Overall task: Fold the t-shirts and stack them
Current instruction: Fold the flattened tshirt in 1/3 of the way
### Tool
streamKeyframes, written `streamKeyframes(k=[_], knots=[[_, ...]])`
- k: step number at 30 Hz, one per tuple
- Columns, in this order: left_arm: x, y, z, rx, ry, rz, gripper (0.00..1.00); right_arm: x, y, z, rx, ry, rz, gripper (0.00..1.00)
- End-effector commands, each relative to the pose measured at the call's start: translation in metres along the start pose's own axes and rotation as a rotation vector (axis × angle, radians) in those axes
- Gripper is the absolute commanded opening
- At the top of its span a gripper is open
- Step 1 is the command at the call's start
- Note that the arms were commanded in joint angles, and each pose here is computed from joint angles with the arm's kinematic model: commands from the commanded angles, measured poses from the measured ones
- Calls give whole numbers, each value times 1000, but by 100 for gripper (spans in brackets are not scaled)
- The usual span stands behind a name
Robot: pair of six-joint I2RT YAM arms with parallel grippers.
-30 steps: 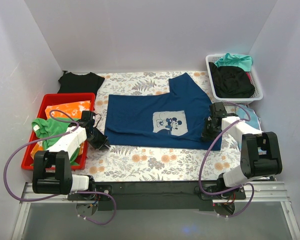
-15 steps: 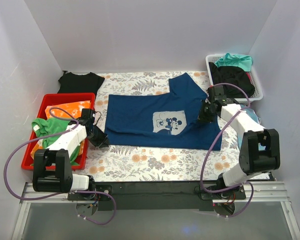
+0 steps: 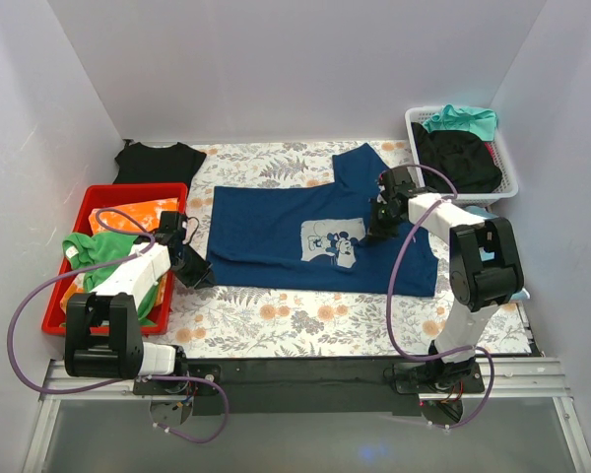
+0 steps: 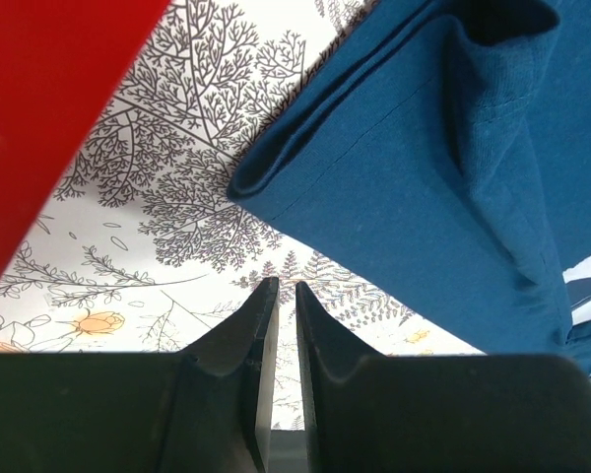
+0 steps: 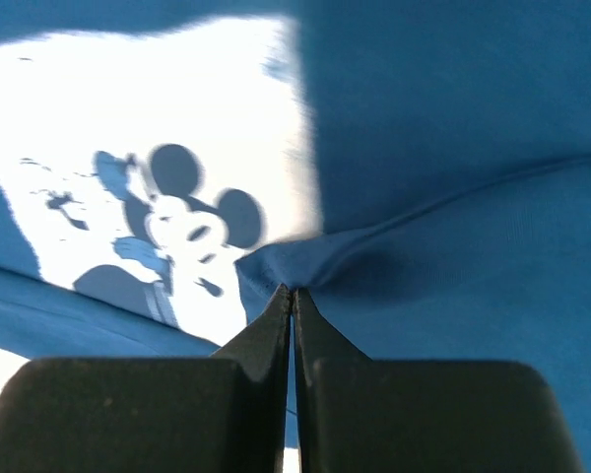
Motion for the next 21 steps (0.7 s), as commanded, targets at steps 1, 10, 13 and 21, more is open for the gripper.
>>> streamKeyframes(k=[1,10,13,21], knots=[[-8,-5,-5,5,12,-24,11,0,-27,20,-64,-47,-72,1],[-8,-7,-9,22,32,-20,11,-3,-39,16,-91,-1,-120,36],[-11,-9,-15,32,54,-28,11,-13,-43,20,-107,-7,-157,39],[-21,-15,-33,92,160,-51,13,-32,-3,-3,-99,98,-126,41]])
Point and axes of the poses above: each gripper's point midway between its finger pads, its own x axis out along the fingers, its own z axis along the line the jaws close on, y = z × x, the point moved 4 cm from there along -x, back along the fingers, and after that the axes turned 5 degrees about -x, right-handed, at the moved point
